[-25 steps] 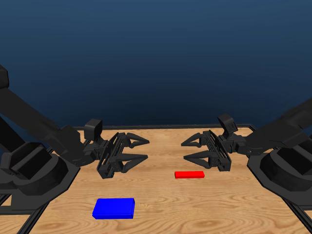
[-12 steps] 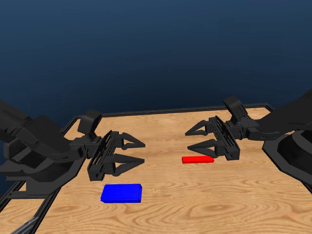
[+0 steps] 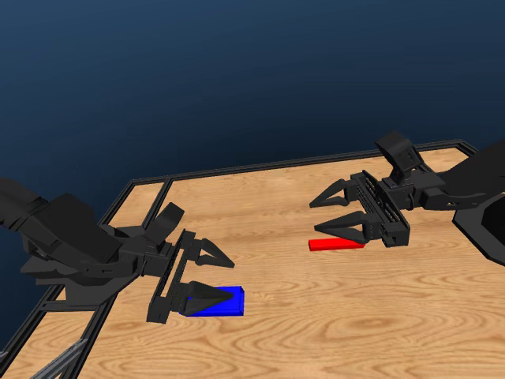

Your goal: Insert peg into socket

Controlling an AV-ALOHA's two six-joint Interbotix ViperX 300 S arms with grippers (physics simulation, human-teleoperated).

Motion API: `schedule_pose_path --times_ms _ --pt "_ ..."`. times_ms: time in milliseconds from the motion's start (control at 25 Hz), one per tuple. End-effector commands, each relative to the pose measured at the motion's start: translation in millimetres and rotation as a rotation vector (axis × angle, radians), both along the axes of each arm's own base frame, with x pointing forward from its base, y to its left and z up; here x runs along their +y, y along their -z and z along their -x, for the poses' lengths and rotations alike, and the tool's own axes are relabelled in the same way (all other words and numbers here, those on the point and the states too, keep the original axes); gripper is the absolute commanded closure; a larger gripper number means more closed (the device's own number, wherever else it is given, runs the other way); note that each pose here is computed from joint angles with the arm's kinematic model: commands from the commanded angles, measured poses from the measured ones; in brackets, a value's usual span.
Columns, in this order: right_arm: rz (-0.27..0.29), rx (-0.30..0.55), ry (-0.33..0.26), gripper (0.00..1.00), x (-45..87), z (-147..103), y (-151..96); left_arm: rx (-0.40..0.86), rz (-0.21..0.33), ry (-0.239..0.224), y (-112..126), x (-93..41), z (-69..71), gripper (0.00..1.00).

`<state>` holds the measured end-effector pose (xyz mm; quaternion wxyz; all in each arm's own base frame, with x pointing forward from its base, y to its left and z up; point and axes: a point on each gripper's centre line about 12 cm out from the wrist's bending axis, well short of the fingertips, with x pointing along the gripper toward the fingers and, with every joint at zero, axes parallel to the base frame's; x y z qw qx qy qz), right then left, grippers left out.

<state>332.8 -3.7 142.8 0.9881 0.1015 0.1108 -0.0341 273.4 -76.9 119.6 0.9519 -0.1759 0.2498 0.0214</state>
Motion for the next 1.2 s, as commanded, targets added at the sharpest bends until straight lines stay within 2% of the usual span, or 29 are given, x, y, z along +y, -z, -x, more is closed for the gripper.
schedule_pose_path --times_ms 40,80,120,160,200,240,280,320,360,400,440,480,520,560,600,640,680,720,760,800,840,880,920,960,1000,1040,1080,1160,1200 --pt "0.002 -0.065 -0.005 0.0 2.6 -5 -14 0.104 0.03 0.012 21 -12.0 4.6 0.0" --pt "0.002 -0.065 -0.004 0.0 2.9 -5 -14 0.1 0.063 0.008 18 -13.5 0.9 0.0" --pt "0.001 -0.061 -0.005 0.0 3.6 -5 -13 0.132 0.088 -0.021 29 -16.1 9.0 0.0" --pt "0.0 -0.066 -0.004 0.0 4.0 -5 -15 0.172 0.076 -0.008 35 -17.7 3.2 0.0" --pt "0.0 -0.059 -0.005 0.0 4.5 -4 -14 0.219 0.1 -0.046 45 -13.6 6.7 0.0" --pt "-0.002 -0.059 -0.005 0.0 4.6 -3 -14 0.254 0.085 -0.008 52 -20.0 11.4 0.0" --pt "-0.004 -0.048 -0.001 0.0 4.0 -2 -12 0.277 0.123 -0.037 52 -16.5 11.7 0.0" --pt "-0.006 -0.055 0.003 0.0 3.4 -1 -14 0.34 0.116 -0.02 66 -23.2 18.7 0.0" --pt "-0.009 -0.045 0.007 0.0 2.6 1 -13 0.335 0.148 -0.048 66 -22.9 15.0 0.0" --pt "-0.011 -0.041 0.009 0.0 2.4 2 -12 0.366 0.14 -0.036 72 -24.9 21.1 0.0" --pt "-0.014 -0.032 0.01 0.0 2.7 3 -11 0.364 0.162 -0.033 68 -26.9 16.6 0.0" --pt "-0.019 -0.016 0.01 0.0 3.0 4 -8 0.382 0.151 -0.04 68 -21.0 20.9 0.0" --pt "-0.022 0.025 0.011 0.0 3.5 6 -1 0.373 0.146 -0.031 72 -25.9 22.2 0.02" --pt "-0.023 0.063 0.011 0.0 4.0 8 5 0.389 0.124 -0.028 77 -22.6 29.5 1.0" --pt "-0.027 0.083 0.011 0.0 4.6 9 9 0.326 0.164 -0.03 60 -28.5 10.8 1.0" --pt "-0.031 0.133 0.01 0.0 5.7 11 17 0.349 0.139 -0.02 66 -25.7 20.9 1.0" --pt "-0.042 0.167 0.008 0.0 7.6 14 24 0.296 0.152 -0.019 58 -28.1 13.7 1.0" --pt "-0.046 0.21 0.011 0.0 8.1 17 32 0.303 0.148 -0.019 59 -24.9 17.6 1.0" --pt "-0.052 0.226 0.01 0.0 9.4 19 35 0.246 0.152 -0.006 48 -29.4 9.0 1.0" --pt "-0.052 0.25 0.012 0.0 9.3 21 39 0.256 0.141 -0.004 46 -22.5 12.1 1.0" --pt "-0.055 0.271 0.019 0.0 8.2 24 42 0.19 0.146 0.03 32 -33.5 1.2 1.0" --pt "-0.057 0.295 0.023 0.0 7.3 26 47 0.196 0.159 0.006 33 -29.9 0.0 1.0" --pt "-0.057 0.328 0.029 0.0 6.0 29 53 0.226 0.129 0.02 38 -26.2 6.4 1.0" --pt "-0.057 0.35 0.031 0.0 5.6 30 58 0.171 0.14 0.038 24 -31.5 -1.0 1.0" --pt "-0.059 0.355 0.035 0.0 4.7 29 60 0.203 0.14 0.028 31 -29.0 0.4 1.0" --pt "-0.056 0.382 0.03 0.0 5.4 29 65 0.178 0.138 0.053 25 -36.5 -3.3 1.0" --pt "-0.056 0.398 0.031 0.0 5.2 29 69 0.2 0.151 0.019 25 -26.0 -6.1 1.0" --pt "-0.055 0.417 0.027 0.0 5.7 26 74 0.202 0.132 0.076 28 -40.3 -1.2 1.0" --pt "-0.055 0.414 0.023 0.0 6.6 21 75 0.202 0.138 0.043 28 -32.0 -1.9 1.0"
